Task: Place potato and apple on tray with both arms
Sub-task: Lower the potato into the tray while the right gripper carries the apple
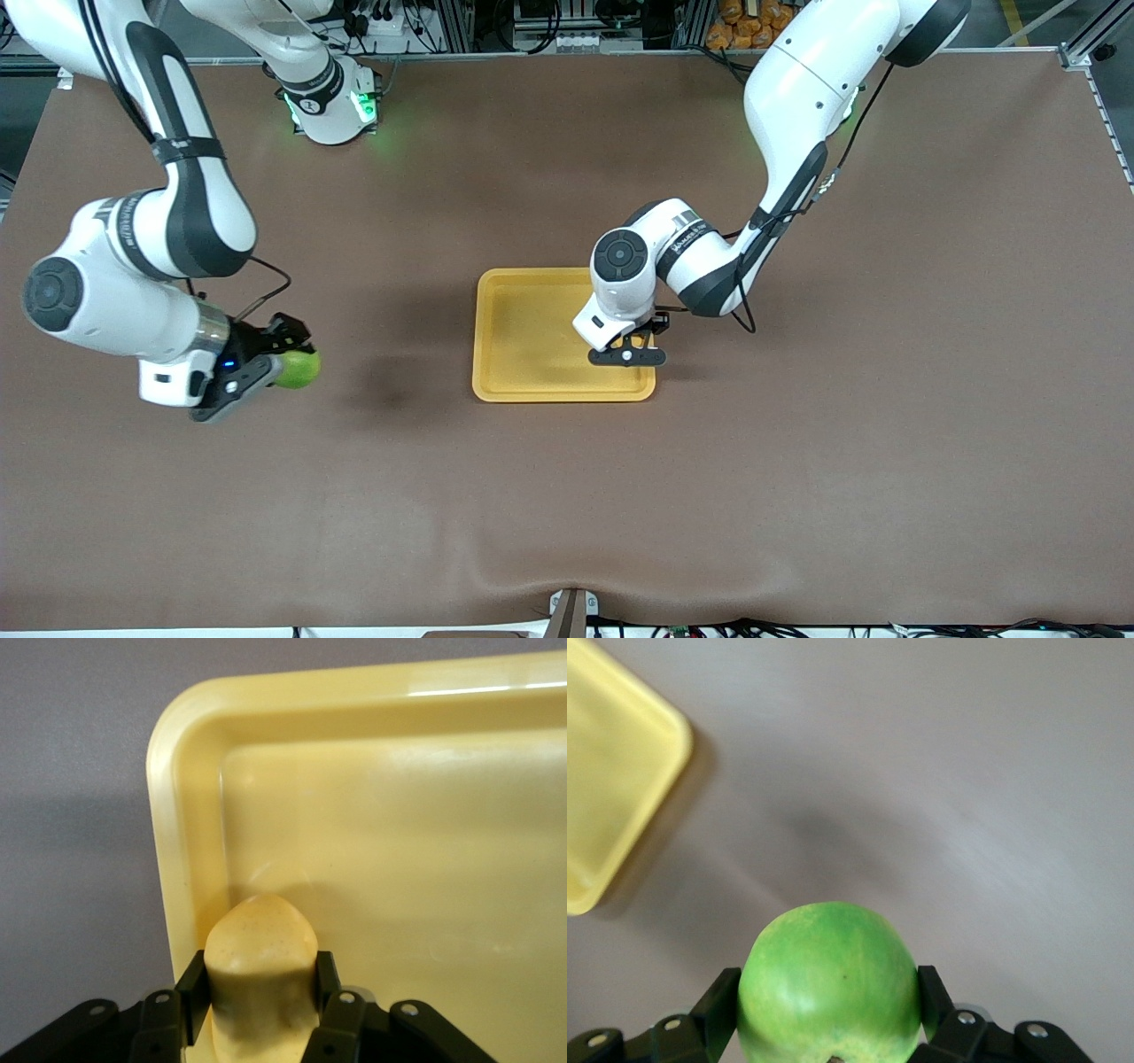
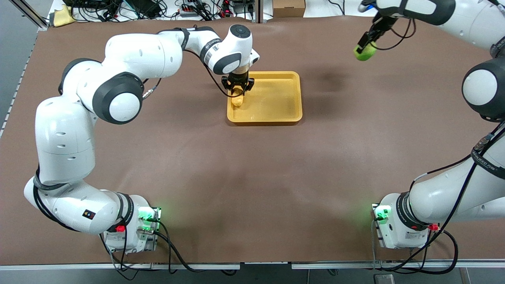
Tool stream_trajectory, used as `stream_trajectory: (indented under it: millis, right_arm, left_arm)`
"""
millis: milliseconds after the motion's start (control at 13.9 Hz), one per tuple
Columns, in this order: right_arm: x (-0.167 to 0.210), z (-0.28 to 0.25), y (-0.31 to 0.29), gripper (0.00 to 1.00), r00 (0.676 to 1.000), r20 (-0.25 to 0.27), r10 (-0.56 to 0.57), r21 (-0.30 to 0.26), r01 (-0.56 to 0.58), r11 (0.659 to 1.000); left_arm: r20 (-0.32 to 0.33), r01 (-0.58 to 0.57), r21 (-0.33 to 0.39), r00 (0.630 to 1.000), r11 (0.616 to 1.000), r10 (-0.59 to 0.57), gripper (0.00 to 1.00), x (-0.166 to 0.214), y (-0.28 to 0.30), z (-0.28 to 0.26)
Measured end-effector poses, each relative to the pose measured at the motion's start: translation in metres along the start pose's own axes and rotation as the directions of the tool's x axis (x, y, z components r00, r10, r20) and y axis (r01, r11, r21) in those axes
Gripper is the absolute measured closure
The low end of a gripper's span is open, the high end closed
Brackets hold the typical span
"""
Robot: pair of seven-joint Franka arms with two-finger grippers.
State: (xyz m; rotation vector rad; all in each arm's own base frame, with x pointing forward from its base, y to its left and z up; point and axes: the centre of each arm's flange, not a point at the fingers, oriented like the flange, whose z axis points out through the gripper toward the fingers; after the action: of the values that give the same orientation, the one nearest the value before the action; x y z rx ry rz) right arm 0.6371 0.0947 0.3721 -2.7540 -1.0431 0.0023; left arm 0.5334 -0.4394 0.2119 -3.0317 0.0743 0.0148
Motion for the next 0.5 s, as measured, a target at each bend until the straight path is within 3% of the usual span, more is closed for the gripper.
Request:
stream_trajectory:
  millis: [143,287,430,502]
  right_arm:
    - [0.022,0.009,-0.032,0.15,0.996,-0.004,-0.088,0.005,0.088,0.996]
    - [0.038,0.017,-0.058,0.15,0.980,-0.005,-0.197,0.002,0.197,0.980]
    - [0.047,0.021,-0.075,0.15,0.939,-0.004,-0.343,0.002,0.343,0.939]
    - [0.049,0.022,-0.078,0.15,0.914,-0.004,-0.405,0.001,0.405,0.914]
  left_arm:
    - [-0.001,0.002,-0.001,1.000,1.000,-0.002,0.44,0.002,0.000,0.000]
    - [-0.004,0.004,-0.003,1.000,1.000,-0.004,0.25,0.003,0.000,-0.001]
    - [-0.018,0.010,-0.014,1.000,1.000,-0.010,0.05,0.009,0.001,-0.009]
    - [-0.029,0.015,-0.022,0.999,1.000,-0.015,0.00,0.013,0.001,-0.015]
